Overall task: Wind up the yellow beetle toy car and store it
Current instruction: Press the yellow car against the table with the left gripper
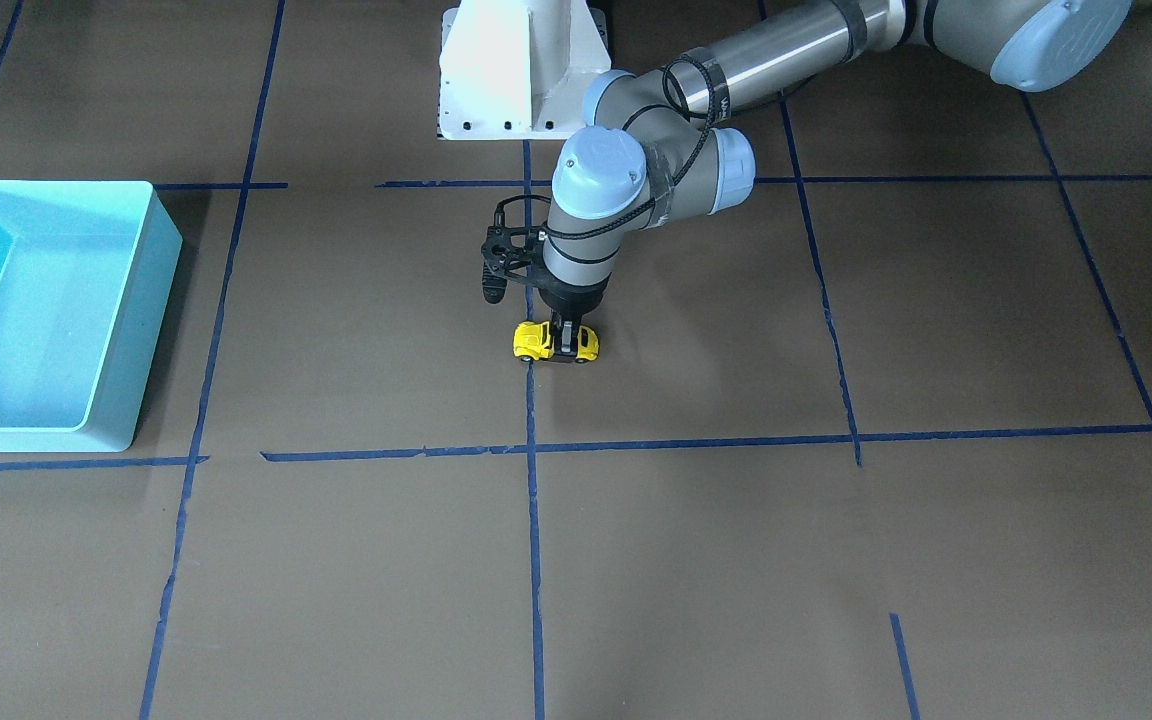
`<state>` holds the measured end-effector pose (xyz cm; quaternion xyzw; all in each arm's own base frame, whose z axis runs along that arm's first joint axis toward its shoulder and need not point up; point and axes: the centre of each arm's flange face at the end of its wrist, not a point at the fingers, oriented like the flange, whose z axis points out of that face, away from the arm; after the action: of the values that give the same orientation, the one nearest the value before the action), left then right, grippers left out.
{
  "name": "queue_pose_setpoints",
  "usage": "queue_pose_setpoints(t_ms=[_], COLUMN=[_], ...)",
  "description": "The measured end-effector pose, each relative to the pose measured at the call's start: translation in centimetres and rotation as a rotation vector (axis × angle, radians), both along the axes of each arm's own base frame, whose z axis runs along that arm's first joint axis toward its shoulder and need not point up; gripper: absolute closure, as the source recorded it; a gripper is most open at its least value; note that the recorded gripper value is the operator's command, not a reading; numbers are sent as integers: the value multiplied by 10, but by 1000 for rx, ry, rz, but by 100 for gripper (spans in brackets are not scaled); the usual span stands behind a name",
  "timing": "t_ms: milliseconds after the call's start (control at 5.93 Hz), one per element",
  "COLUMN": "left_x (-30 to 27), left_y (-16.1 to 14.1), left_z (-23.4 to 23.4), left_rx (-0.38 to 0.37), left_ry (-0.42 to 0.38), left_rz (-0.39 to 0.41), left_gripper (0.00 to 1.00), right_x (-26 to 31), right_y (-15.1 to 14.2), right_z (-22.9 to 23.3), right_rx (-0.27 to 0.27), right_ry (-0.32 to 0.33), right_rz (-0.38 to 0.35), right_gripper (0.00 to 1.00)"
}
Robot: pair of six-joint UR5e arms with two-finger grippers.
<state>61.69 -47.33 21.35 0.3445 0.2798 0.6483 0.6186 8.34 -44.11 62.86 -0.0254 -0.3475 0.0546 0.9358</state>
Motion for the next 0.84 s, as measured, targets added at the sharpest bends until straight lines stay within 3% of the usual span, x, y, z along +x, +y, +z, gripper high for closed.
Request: queue_pose_setpoints(t_ms=[843], left_x=[-11], left_y=[-4], left_z=[16], left_rx=[-9], left_ry=[-12], left_rz=[-9], left_gripper=[94], right_x=[6], right_y=[2], right_z=[1], right_rx=[2], right_ry=[-2], right_rz=[14], right_gripper=[0])
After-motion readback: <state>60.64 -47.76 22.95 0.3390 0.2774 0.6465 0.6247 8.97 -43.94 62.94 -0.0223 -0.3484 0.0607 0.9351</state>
